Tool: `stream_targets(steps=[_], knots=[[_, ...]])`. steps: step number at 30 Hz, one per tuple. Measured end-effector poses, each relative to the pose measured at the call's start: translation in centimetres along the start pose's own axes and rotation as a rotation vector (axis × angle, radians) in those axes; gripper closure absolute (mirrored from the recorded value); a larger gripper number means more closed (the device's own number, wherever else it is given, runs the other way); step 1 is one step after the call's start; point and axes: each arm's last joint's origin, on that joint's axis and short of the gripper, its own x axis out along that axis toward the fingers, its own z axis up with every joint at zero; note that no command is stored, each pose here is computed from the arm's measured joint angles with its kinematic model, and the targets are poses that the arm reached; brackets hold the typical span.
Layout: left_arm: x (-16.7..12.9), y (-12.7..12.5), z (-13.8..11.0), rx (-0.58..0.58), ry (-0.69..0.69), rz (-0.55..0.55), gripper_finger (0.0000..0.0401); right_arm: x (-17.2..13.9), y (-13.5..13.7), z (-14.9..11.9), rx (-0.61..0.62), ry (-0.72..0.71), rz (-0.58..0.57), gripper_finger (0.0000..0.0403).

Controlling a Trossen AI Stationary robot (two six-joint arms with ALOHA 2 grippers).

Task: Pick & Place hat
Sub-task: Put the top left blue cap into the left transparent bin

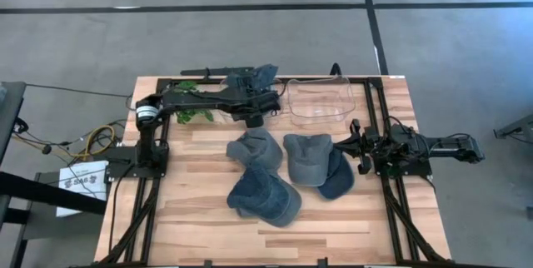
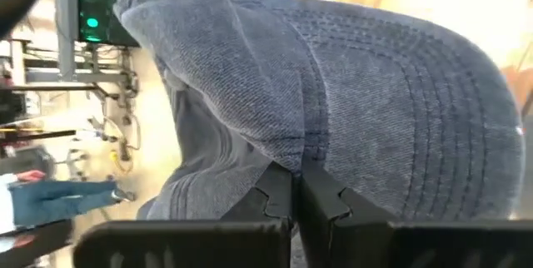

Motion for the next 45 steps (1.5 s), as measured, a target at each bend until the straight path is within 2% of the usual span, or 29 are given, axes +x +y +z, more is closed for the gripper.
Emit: stream_targets(steps=[7,11,15,22,27,34,39,45], knots=[[1.3,-1.4,-1.7,0.037,-0.021,-0.017,0.0396,0.0,0.0,0.0,0.0,0.0,-0.001,0.0403],[1.0,-1.1,-1.4,0.048,-0.041,-0.012,0.0378,0.0,0.0,0.0,0.0,0.0,-0.001,0.0403],[0.7,-0.4,-0.7,0.046,-0.071,0.077,0.0369,0.0,0.0,0.0,0.0,0.0,0.0,0.0403],[-0.1,0.9,-0.3,0.027,-0.106,0.137,0.0388,0.0,0.0,0.0,0.0,0.0,-0.001,0.0403],[0.3,0.5,-0.6,0.077,-0.097,0.121,0.0399,0.0,0.0,0.0,0.0,0.0,0.0,0.0403],[0.3,0.5,-0.7,0.064,-0.095,0.11,0.0374,0.0,0.0,0.0,0.0,0.0,0.0,0.0403],[-1.5,1.8,-1.3,-0.007,-0.153,0.044,0.0348,0.0,0.0,0.0,0.0,0.0,0.0,0.0403],[-5.2,5.1,-2.9,-0.203,-0.305,-0.132,0.0304,0.0,0.0,0.0,0.0,0.0,0.0,0.0403]])
